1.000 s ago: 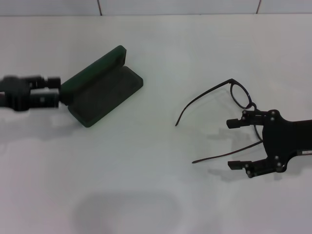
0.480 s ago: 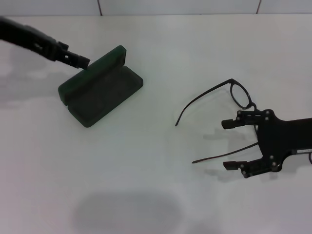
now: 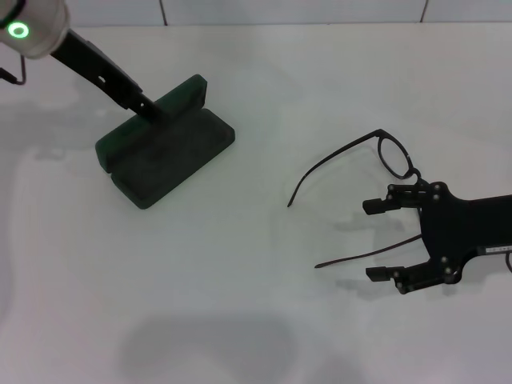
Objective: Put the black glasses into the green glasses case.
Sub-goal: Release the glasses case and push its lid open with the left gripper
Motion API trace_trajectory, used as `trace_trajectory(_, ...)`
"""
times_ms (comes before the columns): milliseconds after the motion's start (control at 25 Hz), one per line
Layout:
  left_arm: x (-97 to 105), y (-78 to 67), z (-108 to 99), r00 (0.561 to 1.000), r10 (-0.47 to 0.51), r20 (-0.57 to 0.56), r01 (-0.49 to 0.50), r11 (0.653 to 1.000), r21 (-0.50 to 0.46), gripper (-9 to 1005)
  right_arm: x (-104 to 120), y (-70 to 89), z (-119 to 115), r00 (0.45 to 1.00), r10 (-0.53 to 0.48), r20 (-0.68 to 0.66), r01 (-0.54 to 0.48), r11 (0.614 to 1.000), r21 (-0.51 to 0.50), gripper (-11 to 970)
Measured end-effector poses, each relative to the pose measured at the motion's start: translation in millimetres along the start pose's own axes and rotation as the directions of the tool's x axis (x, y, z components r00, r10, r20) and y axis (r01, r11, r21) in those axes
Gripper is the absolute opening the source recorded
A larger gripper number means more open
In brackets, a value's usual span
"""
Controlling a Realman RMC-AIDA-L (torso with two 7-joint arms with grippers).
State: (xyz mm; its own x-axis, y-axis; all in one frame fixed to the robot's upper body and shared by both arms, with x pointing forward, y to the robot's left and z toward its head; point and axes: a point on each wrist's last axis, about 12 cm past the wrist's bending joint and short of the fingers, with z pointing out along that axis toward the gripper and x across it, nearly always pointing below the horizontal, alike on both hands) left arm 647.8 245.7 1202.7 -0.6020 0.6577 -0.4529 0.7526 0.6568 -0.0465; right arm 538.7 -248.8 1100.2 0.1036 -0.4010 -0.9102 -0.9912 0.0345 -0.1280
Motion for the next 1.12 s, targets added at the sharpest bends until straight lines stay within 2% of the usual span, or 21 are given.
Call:
trace_trajectory(280,-2.9,-3.5,16.7,0.998,0.032,-0.045,-0.035,0.998,-0.053,796,1.3,0.6,-0.6,1.0,0.004,-0.004,-0.004,1.0,0.004,852)
trace_trajectory(480,-9.2,-11.6,25.8,0.994,0.075,-0.078,-0.081,0.994,-0.073,789,2.1,0.1,-0.9,1.0,0.006,-0.008,-0.006,1.0,0.01,852)
trace_trajectory(720,-9.7,-13.4,32.5,0.991,0.09,-0.1,-0.1,0.99,-0.101,732,3.4,0.9,1.0,1.0,0.011,-0.014,-0.01,1.0,0.007,850)
trace_trajectory(1120,-13.3,-16.0,35.4,0.985,0.132,-0.11,-0.145,0.983,-0.114,713,4.8,1.2,1.2,1.0,0.012,-0.022,-0.012,1.0,0.015,852)
